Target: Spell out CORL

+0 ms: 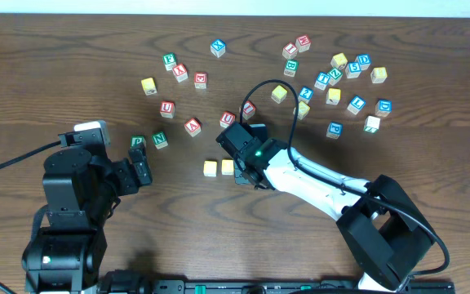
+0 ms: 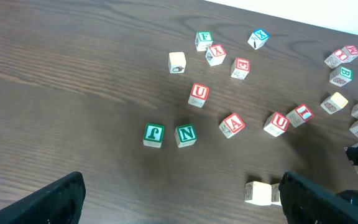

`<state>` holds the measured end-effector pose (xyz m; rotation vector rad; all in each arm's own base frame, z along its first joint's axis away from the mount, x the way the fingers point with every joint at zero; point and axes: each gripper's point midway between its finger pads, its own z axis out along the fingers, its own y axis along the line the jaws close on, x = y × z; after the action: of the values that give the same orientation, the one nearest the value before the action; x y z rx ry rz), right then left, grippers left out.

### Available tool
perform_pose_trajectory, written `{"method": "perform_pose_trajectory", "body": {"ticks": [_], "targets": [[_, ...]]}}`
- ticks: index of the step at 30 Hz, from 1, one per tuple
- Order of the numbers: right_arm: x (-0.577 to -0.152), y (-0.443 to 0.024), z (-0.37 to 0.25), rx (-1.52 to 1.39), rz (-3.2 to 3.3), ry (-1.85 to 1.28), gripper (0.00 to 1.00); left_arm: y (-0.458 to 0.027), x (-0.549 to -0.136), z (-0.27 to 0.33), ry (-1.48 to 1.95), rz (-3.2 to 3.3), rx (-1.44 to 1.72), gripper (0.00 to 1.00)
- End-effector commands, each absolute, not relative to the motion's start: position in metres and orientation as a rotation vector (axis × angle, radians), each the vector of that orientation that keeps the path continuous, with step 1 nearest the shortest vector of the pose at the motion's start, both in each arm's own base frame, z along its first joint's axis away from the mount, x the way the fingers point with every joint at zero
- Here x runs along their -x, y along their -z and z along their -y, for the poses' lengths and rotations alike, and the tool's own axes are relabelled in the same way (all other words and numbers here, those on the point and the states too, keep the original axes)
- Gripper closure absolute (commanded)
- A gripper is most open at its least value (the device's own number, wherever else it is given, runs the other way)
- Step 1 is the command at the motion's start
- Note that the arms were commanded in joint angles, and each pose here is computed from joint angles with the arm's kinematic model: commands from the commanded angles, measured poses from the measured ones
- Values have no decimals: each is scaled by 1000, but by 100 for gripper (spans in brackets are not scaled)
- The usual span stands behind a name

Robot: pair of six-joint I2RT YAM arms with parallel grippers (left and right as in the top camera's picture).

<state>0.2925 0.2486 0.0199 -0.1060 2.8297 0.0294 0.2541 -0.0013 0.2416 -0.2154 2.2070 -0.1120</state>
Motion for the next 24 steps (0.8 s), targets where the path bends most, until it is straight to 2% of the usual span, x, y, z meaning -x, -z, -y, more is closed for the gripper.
{"method": "perform_pose_trajectory", "body": {"ticks": [1,14,24], "targets": [[-290,-21,-249,80,-2815,-17,99,-253,-255,-2,97,-2180,214,2],[-273,-19,-254,91,-2842,6,99,-253,-255,-2,97,-2180,214,2],[-275,-20,-252,88,-2829,20,99,-253,-255,-2,97,-2180,214,2]]}}
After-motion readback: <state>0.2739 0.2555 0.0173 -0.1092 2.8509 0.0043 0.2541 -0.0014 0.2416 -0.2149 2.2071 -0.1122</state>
